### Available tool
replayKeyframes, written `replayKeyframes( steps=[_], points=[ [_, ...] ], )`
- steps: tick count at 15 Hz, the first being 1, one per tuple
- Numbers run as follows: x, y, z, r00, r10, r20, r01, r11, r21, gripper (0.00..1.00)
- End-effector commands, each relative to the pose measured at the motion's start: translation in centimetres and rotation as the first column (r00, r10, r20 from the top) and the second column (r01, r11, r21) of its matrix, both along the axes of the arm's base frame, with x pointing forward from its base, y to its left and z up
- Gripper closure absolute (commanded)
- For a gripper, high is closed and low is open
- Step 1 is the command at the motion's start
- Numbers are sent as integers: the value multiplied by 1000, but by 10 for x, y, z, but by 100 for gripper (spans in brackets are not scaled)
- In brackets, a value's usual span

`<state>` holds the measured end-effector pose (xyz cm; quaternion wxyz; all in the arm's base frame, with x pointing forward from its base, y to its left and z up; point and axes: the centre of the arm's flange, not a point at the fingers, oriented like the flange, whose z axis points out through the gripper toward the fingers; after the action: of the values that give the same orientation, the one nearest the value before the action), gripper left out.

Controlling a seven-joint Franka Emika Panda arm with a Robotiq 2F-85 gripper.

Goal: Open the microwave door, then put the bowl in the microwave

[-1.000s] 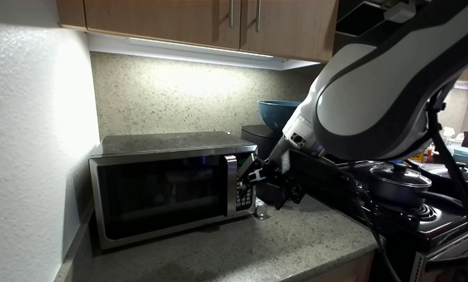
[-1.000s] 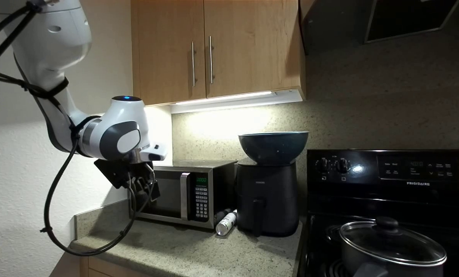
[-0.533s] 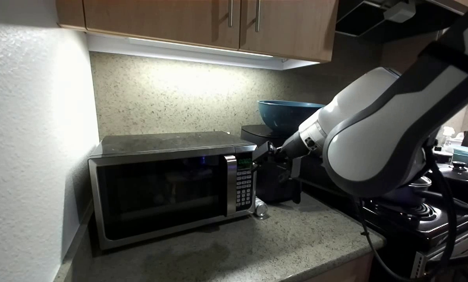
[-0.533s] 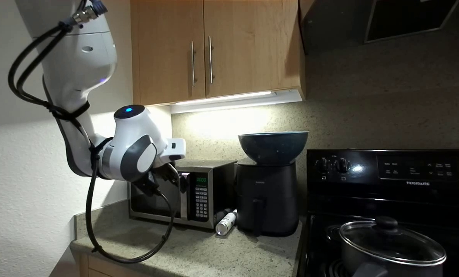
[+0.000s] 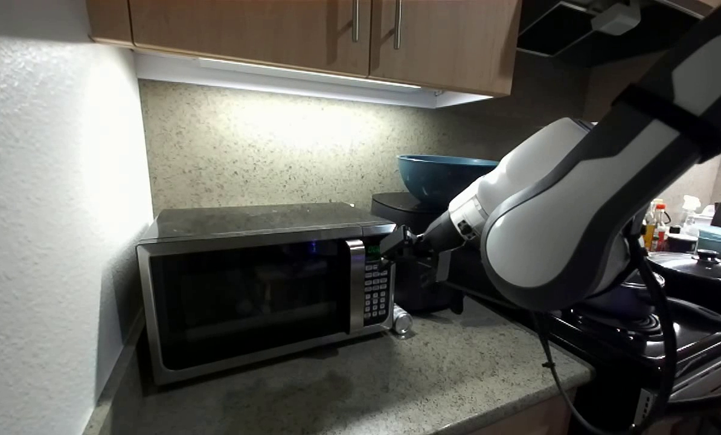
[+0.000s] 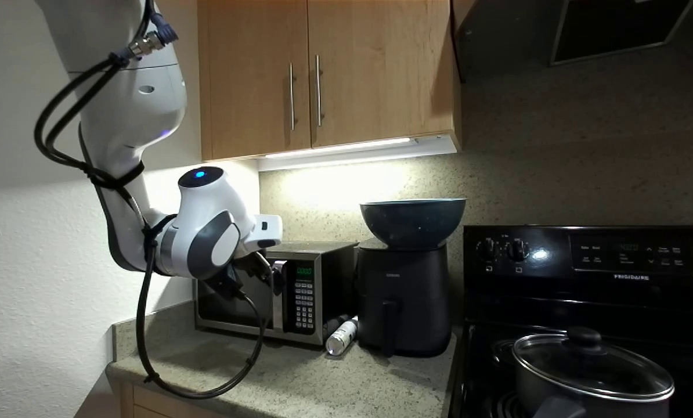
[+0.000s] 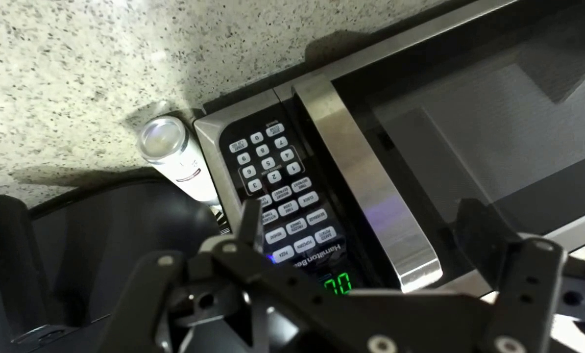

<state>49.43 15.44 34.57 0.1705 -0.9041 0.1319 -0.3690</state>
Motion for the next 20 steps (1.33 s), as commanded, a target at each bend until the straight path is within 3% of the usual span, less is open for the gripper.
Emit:
replayKeyframes(
  steps=[1,9,12,15,16,17,20],
  points=[
    [19,20,-16,999,29,27,-29,1000,-1,0],
    [21,17,-12,1000,17,-7,-17,1000,16,0],
    [30,24,-19,991,-18,132,13,999,38,0],
    [59,25,2,972,-28,232,24,1000,19,0],
    [66,25,12,978,-36,208,38,999,-6,0],
    [75,9,63,984,-27,178,21,999,31,0],
    [84,7,57,983,-30,179,29,1000,9,0]
  ],
)
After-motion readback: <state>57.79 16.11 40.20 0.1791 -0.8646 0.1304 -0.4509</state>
